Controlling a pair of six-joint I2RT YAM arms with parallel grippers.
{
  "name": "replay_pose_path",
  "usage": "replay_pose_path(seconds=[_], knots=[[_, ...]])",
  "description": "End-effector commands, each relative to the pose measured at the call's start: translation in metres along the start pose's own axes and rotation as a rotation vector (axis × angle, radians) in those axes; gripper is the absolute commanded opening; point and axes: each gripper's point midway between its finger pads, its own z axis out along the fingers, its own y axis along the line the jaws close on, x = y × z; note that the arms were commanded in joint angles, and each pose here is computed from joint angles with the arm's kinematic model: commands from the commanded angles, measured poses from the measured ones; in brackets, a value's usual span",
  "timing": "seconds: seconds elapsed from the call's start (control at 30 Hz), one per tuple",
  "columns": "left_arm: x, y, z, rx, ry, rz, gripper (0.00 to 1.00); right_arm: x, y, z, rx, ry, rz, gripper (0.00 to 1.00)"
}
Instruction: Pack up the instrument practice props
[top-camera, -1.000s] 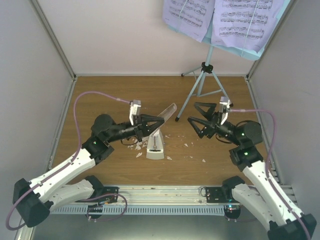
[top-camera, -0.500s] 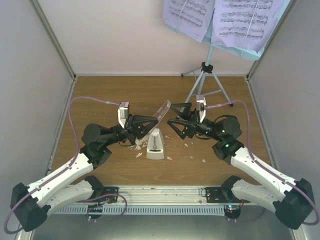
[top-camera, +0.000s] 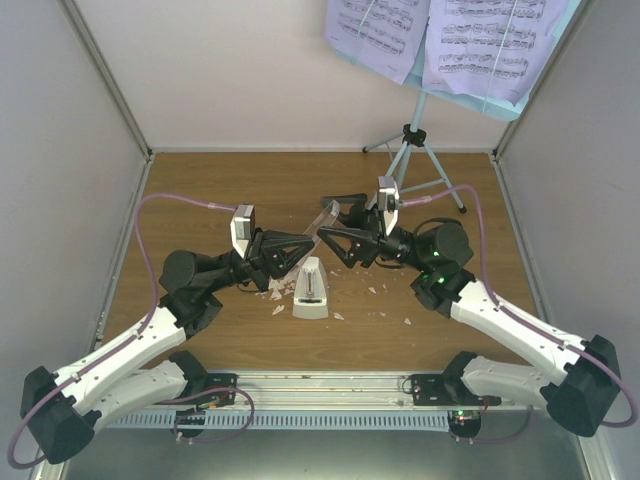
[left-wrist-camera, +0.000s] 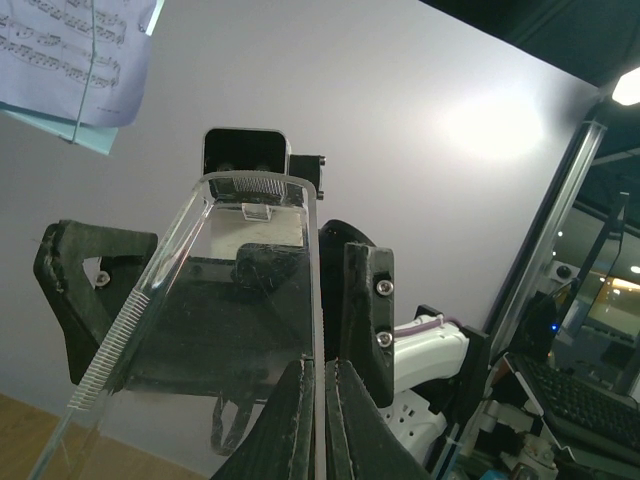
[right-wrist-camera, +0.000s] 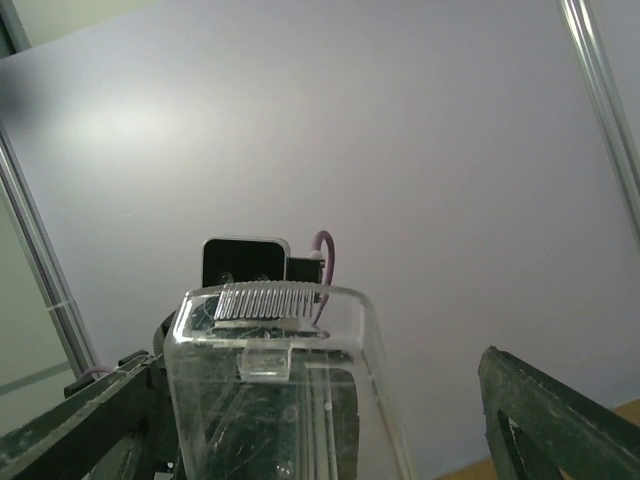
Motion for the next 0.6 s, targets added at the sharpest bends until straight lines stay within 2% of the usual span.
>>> replay_pose_path(seconds=[0.0,0.23,0.47,0.57], knots=[[-0.015,-0.019,-0.004,0.061,-0.054,0.057,0.0,-0.011,0.011,0.007,-0.031,-0.022,-0.046,0.83],[-0.016,-0.018,-0.005,0.056,-0.064,0.062,0.0,-0.002,0.009,0.008,-0.032,-0.002,-0.039,0.77],[-0.015,-0.018,-0.005,0.056,-0.063,0.061,0.0,0.005,0.01,0.012,-0.06,0.024,-0.035,0.83],[-0.015,-0.018,-0.006,0.056,-0.063,0.061,0.0,0.005,0.01,0.013,-0.065,0.027,-0.036,0.78]])
